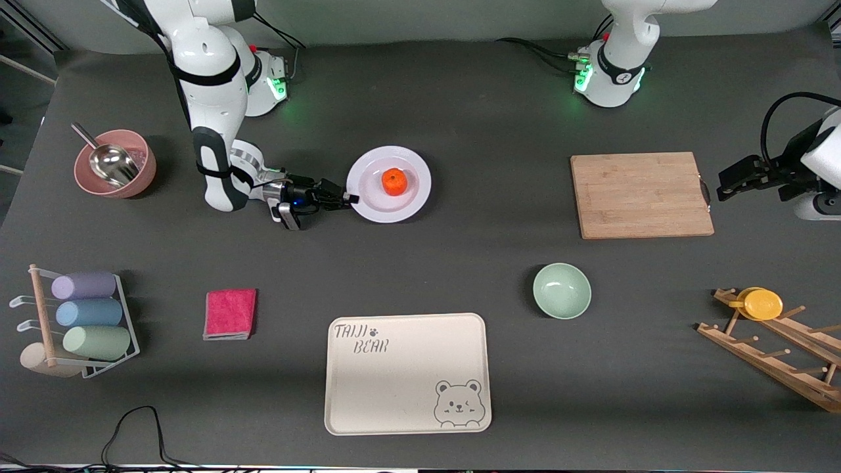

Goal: Place orange and plate with both arms
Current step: 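Grasp the rim of the white plate with the right gripper, then slide the plate onto the cream bear tray with the right gripper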

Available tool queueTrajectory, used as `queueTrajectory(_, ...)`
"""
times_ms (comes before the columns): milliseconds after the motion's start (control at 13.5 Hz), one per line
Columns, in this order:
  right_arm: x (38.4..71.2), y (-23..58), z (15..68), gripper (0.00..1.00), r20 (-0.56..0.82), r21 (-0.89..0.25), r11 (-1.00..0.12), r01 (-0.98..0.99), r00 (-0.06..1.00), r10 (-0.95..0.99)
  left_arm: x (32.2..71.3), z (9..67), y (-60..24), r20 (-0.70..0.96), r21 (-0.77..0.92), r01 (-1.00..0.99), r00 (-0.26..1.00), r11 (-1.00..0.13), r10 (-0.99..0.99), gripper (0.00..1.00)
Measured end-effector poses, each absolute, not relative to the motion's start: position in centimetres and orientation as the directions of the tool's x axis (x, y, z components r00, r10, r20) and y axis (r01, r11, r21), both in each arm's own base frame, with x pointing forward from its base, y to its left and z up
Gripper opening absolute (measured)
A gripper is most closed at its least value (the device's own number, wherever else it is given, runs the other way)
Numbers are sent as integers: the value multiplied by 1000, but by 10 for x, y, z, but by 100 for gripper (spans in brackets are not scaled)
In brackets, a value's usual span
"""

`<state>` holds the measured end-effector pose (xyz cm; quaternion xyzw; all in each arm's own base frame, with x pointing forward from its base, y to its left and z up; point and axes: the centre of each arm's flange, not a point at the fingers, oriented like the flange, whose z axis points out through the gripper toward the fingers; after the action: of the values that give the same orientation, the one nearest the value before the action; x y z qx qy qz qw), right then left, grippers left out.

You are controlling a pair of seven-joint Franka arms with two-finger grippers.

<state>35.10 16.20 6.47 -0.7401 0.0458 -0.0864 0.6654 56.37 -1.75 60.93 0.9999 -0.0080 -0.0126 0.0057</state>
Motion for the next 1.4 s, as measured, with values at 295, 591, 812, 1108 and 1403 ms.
queueTrajectory(295,351,162,65,4,64,-994,-102,45,980,-187,564,609,-17,-25,9,-30,999,-1000,-30,100)
queueTrajectory(591,357,161,68,4,-2,-997,-81,-19,979,-205,564,609,-17,-25,5,-33,999,-999,-33,100)
queueTrajectory(812,369,165,72,4,-81,-994,-48,-94,971,-227,564,609,-17,-25,5,-33,999,-999,-33,100)
queueTrajectory(1108,429,191,76,4,-131,-989,-42,-143,968,-215,564,609,-17,-25,4,-33,999,-999,-33,100)
queueTrajectory(1403,484,211,98,4,-158,-983,-55,-174,962,-223,564,609,-17,-25,4,-33,999,-999,-34,100)
